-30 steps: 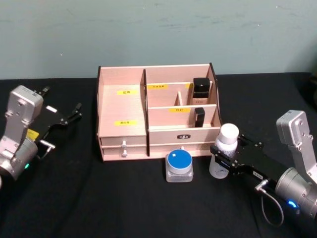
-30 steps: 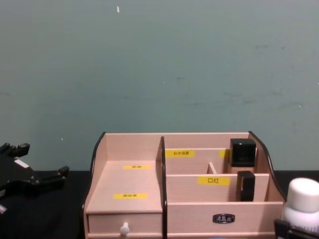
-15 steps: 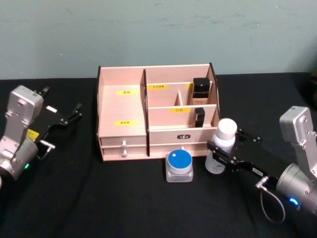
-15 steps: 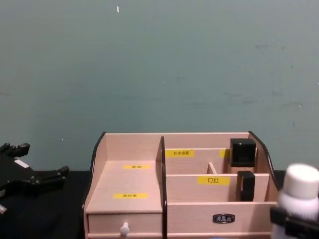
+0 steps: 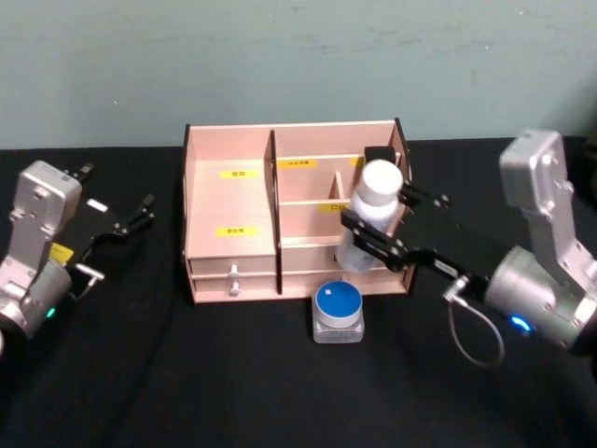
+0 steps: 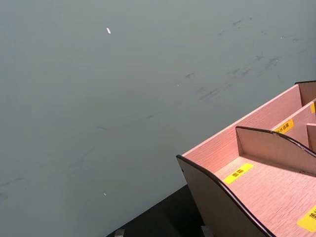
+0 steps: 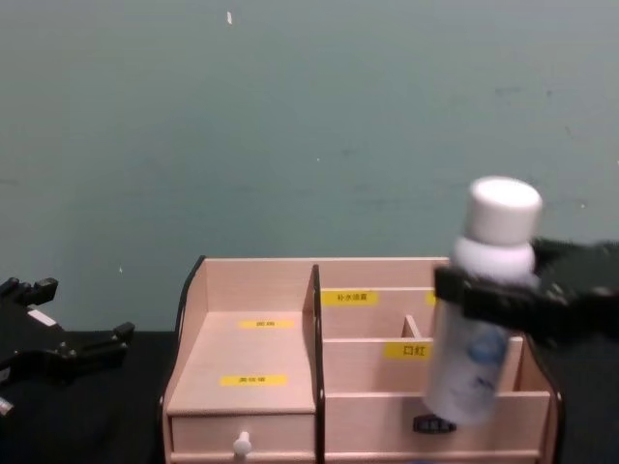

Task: Pick up the facial cleanser and watermelon frost from the table and place them into the tiered storage box.

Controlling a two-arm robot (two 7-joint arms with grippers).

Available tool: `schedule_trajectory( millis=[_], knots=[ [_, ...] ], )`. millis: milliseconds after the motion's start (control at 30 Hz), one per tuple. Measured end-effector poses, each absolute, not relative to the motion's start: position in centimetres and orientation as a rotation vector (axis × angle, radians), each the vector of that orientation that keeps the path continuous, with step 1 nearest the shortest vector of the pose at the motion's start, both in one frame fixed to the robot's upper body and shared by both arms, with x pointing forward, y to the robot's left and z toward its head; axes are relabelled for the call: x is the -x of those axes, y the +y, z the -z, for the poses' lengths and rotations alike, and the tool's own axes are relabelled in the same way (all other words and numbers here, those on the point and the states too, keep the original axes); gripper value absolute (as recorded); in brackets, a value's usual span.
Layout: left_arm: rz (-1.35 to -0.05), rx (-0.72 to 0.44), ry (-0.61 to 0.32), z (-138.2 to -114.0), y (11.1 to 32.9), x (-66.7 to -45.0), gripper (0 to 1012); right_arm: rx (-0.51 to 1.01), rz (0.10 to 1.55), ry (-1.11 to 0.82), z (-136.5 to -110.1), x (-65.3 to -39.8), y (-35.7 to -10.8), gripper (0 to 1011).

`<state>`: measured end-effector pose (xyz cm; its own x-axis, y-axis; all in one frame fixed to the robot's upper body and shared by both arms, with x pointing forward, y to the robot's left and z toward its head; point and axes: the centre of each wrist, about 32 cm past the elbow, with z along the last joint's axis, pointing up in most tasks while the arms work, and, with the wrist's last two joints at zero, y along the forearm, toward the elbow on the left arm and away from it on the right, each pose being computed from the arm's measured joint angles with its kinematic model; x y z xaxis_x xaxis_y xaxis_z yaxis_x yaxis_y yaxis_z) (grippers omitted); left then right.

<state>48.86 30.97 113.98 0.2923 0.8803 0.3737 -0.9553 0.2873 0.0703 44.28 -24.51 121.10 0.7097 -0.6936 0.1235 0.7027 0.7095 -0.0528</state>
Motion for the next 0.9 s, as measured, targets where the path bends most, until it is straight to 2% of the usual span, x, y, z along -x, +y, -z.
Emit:
schedule_trajectory(
  millis=[433, 900],
  knots=[
    [-1.248, -0.304, -0.285, -114.0, 31.0, -48.9, 1001, 0.067, 0.767, -0.139, -122.8, -48.7, -20.9, 602],
    [-1.248, -0.304, -0.285, -114.0, 31.0, -48.9, 1001, 0.083, 0.859, -0.115, -122.0, -53.3, -20.3, 602]
  ],
)
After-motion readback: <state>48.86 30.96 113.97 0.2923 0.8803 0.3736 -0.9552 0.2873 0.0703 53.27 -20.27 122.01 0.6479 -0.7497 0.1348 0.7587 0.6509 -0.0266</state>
